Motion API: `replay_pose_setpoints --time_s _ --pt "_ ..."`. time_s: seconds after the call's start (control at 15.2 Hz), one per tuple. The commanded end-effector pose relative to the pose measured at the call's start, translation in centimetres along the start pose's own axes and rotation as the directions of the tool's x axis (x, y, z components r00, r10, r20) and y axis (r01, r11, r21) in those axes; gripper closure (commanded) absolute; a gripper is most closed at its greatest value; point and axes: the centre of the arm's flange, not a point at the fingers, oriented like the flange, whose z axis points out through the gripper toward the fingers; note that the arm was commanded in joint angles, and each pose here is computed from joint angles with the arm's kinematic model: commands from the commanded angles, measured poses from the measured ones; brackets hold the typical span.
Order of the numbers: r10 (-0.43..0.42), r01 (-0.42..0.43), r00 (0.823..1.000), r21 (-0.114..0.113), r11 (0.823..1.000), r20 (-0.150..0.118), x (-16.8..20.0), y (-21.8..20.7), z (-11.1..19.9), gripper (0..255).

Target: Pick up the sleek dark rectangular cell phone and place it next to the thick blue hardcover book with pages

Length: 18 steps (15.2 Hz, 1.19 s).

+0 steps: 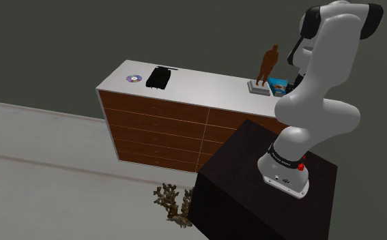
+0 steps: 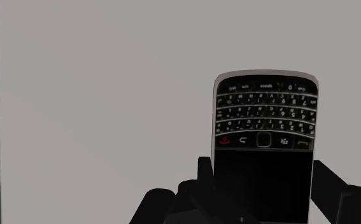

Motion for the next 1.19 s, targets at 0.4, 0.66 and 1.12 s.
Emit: replay_pose_setpoints --time_s 0.4,0.66,1.12 --pt "0.0 0.0 1.0 0.0 1.0 0.0 0.1 0.2 4.1 255" --pt "0.0 0.0 1.0 0.0 1.0 0.0 0.1 0.2 4.1 255" --pt "0.0 0.0 1.0 0.0 1.0 0.0 0.1 0.2 4.1 0"
